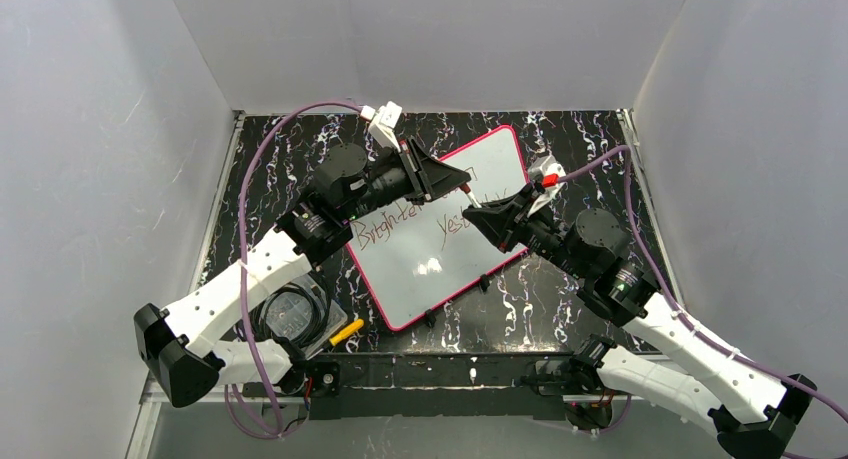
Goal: Write a sentence on the whiteboard
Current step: Close the whiteboard marker at the center of the board.
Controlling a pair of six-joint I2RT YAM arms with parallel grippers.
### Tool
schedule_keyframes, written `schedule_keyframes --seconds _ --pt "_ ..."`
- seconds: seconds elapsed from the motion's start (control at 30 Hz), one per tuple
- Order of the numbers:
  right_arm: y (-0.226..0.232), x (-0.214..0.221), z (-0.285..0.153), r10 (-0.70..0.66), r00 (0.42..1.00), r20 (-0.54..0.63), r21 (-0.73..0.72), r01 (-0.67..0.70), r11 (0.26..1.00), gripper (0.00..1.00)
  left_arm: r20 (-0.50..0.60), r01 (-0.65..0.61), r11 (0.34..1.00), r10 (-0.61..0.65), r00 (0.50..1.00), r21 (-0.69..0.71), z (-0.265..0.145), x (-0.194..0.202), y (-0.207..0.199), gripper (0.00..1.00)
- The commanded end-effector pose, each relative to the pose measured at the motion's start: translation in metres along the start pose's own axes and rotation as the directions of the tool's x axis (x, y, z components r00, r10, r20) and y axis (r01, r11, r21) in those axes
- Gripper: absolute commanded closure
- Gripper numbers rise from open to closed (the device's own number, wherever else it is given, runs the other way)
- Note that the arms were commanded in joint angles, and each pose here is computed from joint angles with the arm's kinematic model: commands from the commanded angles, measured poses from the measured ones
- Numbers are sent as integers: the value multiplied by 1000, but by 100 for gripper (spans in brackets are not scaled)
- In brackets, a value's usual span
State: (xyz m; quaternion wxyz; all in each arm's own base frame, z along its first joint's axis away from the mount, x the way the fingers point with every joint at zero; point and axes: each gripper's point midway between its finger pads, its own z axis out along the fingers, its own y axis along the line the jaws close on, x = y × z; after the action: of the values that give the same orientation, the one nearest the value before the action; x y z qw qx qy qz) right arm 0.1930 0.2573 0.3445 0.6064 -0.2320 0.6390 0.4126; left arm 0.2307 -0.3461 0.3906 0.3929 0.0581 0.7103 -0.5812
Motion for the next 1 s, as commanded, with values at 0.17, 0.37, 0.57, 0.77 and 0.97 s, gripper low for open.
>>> schedule_keyframes --seconds 0.17,0.37,0.57,0.77,0.97 --pt "-10 -62 3 -25 977 213 91 6 996 99 -187 25 999 -18 982 36 -5 58 -6 100" --pt "-14 -72 2 -24 969 245 118 -5 993 99 -221 26 999 -15 975 47 -5 73 -8 100" --pt "-15 -80 0 -22 963 269 131 -14 991 99 -243 11 997 7 970 71 -10 83 -11 100" --pt "-16 -81 1 -20 963 269 135 -17 991 99 -277 -3 994 33 960 108 -15 93 -19 100" --pt "-18 -87 -1 -25 956 293 151 -21 988 99 -296 -4 994 37 955 112 -21 104 -18 100"
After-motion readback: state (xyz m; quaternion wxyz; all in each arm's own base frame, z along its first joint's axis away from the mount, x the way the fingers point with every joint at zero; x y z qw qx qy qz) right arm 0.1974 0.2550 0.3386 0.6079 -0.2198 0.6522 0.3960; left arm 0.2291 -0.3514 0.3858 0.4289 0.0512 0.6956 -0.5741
